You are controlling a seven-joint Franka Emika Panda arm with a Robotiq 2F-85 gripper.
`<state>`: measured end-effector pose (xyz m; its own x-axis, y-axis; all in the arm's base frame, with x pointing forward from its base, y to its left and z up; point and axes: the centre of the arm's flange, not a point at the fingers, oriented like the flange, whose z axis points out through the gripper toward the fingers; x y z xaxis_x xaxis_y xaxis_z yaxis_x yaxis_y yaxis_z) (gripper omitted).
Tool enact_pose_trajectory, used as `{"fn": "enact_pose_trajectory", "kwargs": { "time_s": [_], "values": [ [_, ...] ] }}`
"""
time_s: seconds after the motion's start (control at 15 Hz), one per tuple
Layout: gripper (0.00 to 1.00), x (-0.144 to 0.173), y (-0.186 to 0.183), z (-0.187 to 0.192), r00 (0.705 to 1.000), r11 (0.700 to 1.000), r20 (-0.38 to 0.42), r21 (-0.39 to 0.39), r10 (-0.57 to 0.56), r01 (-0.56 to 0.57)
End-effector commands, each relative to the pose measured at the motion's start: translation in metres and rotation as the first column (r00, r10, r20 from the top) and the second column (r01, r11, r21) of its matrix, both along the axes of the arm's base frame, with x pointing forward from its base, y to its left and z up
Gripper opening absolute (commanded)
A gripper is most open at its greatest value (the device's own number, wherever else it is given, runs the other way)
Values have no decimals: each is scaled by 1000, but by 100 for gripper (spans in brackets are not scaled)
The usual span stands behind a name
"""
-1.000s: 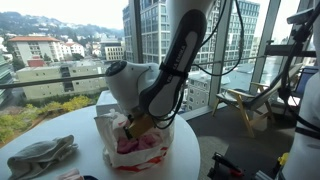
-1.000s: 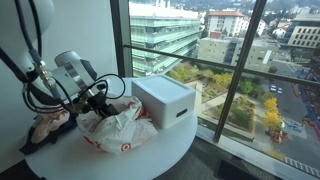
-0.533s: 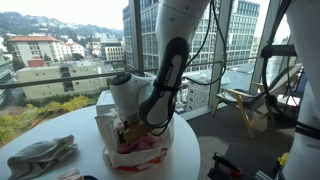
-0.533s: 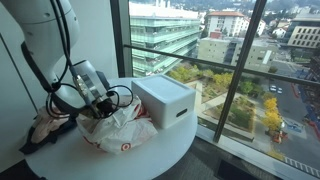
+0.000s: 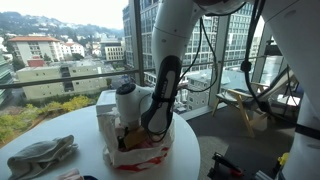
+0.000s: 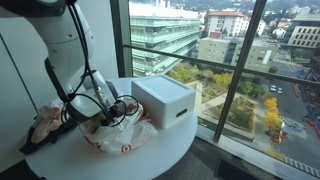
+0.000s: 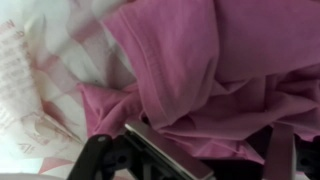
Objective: Pick up all the items from the plastic and put them on the table one by one
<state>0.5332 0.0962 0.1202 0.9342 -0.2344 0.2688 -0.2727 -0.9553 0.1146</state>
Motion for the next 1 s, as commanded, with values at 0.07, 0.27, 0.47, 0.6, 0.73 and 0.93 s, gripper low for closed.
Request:
{"fn": "enact_pose_trajectory", "kwargs": {
  "time_s": [0.07,0.27,0.47,0.6,0.73,0.93],
  "values": [
    [52,3,12,2,998,999,41,15,49,-50],
    [28,-2,21,15,996,997,60,-33,67,-65],
    [6,-7,25,53,991,990,99,-122,87,-75],
    [0,-8,29,87,990,981,116,-181,83,-61],
    [3,-12,37,134,987,964,144,-264,70,-29],
    [4,-25,56,194,979,928,192,-372,65,11]
  ]
}}
